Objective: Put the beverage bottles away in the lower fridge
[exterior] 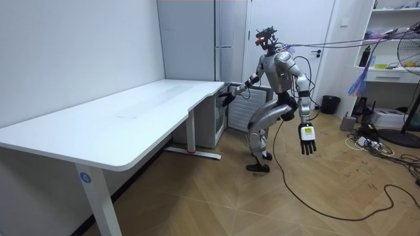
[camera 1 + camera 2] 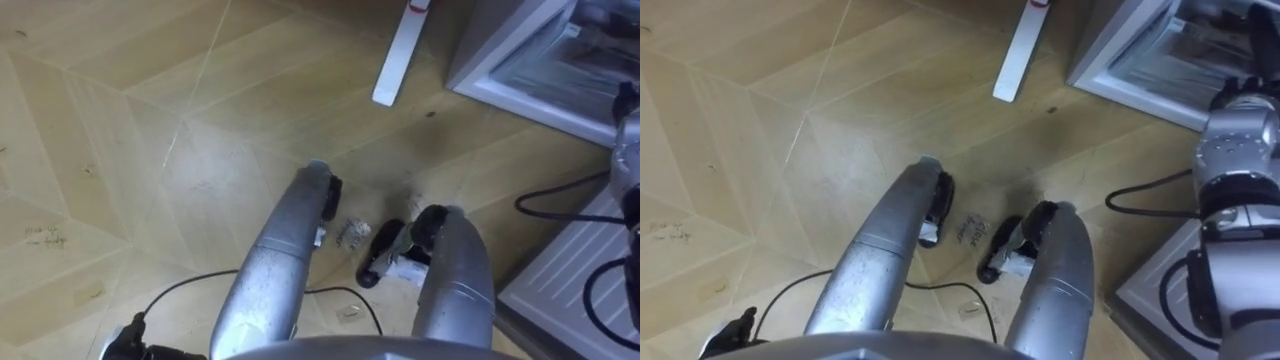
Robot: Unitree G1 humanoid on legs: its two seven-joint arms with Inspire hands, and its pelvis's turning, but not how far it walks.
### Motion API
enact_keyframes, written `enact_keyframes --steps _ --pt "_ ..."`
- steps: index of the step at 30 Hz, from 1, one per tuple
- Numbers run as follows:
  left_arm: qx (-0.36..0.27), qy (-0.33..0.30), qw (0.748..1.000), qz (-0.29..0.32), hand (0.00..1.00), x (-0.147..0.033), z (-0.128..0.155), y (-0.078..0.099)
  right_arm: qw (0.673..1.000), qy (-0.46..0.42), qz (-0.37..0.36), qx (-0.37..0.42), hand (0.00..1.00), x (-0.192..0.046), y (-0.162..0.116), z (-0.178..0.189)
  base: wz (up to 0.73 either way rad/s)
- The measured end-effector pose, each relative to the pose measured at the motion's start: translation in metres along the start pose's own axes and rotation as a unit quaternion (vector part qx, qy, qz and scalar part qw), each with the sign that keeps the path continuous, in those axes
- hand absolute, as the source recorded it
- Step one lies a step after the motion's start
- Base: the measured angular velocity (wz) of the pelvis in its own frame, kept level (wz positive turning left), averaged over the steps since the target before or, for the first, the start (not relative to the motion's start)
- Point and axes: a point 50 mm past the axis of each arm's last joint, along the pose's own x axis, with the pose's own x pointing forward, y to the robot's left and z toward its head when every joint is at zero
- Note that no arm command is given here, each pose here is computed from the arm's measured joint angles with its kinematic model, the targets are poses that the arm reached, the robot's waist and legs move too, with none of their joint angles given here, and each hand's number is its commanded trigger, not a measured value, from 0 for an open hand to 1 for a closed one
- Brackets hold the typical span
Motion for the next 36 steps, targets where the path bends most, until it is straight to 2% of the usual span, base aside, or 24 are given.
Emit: enact_keyframes --steps 9,17,36 --pt "0.002 -0.002 1.000 0.004 0.00 0.000 0.002 0.002 1.000 0.012 0.026 0.008 0.00 -0.004 0.026 -0.005 0.01" --pt "0.010 -0.017 1.000 -0.003 0.00 -0.001 0.007 -0.001 0.999 0.010 0.034 0.010 0.00 -0.005 0.033 -0.004 0.12" --pt "0.010 -0.048 0.999 -0.004 0.00 -0.004 0.018 -0.004 0.997 0.026 0.061 -0.037 0.00 -0.007 0.040 -0.009 -0.01"
